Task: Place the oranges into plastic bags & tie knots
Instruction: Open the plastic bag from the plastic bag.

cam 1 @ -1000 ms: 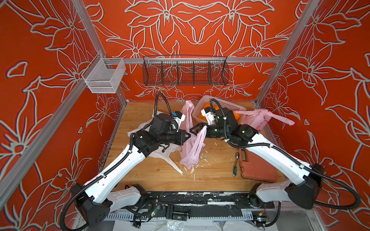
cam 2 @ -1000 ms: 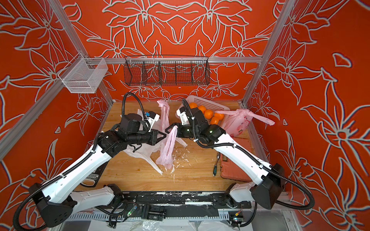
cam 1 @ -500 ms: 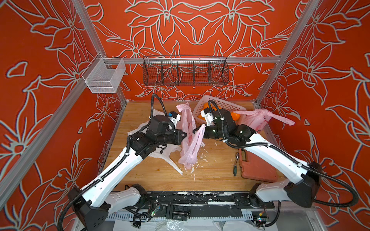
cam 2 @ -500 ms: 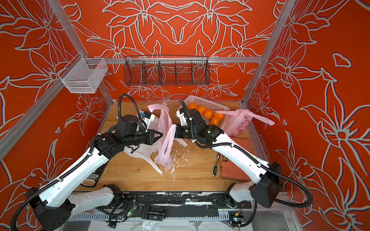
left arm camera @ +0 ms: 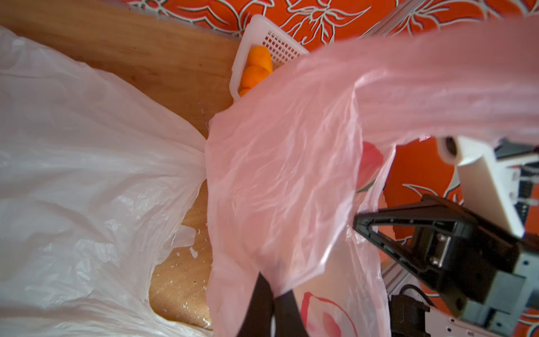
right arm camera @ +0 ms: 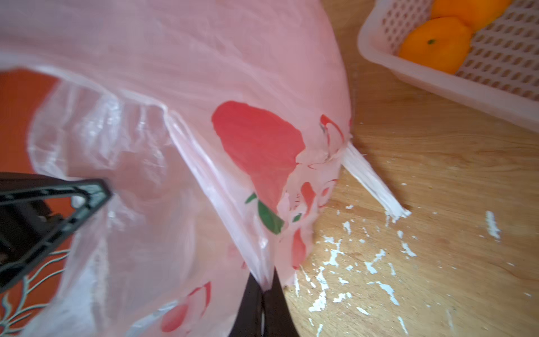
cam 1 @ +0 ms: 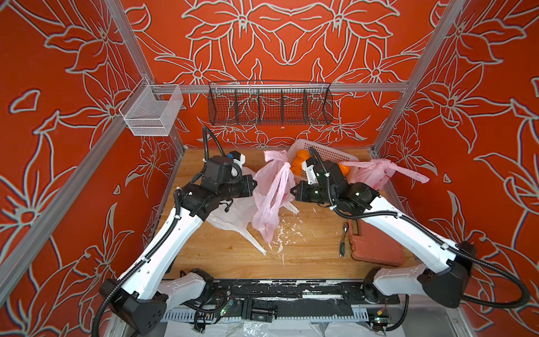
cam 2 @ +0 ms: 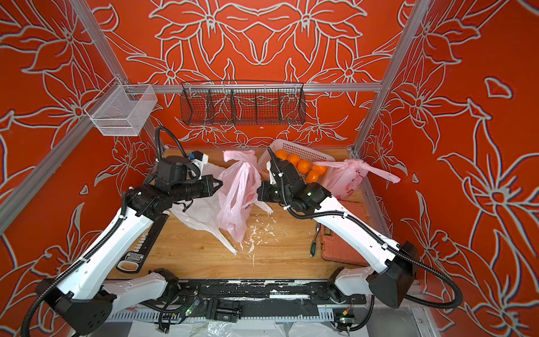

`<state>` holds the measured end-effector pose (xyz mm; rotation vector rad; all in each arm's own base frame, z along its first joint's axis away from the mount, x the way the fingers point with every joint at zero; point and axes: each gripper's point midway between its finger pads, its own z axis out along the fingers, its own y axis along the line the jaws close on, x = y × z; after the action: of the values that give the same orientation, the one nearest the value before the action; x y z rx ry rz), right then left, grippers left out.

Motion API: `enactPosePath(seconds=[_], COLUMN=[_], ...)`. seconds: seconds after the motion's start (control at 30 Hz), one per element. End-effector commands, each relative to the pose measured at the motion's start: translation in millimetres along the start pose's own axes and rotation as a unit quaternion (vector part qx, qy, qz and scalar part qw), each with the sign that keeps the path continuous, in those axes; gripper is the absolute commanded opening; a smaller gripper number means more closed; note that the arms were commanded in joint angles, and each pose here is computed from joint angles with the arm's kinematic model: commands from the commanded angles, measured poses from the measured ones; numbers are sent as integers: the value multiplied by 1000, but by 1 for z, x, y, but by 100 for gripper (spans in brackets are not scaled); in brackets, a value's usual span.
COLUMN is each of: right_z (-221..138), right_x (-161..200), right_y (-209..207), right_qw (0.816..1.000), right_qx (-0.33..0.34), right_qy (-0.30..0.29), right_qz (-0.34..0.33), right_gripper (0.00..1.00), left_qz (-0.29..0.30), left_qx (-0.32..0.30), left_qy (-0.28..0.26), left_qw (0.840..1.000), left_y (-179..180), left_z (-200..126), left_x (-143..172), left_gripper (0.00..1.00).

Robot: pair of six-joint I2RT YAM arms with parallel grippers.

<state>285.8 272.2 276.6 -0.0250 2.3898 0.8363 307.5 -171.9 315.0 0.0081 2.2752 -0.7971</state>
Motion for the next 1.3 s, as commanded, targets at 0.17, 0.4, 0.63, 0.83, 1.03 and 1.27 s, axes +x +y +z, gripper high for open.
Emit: enactPosePath(seconds=[0.17,0.4,0.63,0.83,1.03,1.27], right_z=[-21,-61,-106,-60,-11,32], right_x=[-10,-11,-24,-42,-83,-105], right_y=[-13,-35,-101,-157,-222,-282], right_qw=[997,987,963,960,948,931], right_qx=[48,57,188,274,316,357], right_qy=[-18,-101,-180,-52,-3,45], right_qz=[-49,-111,-74,-27,29,59], right_gripper=[75,98,88,83,75,70], left_qz=[-1,40,45,55,65,66], left_qx=[51,76,89,120,122,122], left_qy=[57,68,61,64,52,59], left_qw=[997,994,993,989,989,989], left_y=[7,2,3,-4,-9,-7], left_z=[13,14,15,14,18,26], left_x=[8,0,-11,-18,-34,-39], left_gripper=[0,0,0,0,0,0])
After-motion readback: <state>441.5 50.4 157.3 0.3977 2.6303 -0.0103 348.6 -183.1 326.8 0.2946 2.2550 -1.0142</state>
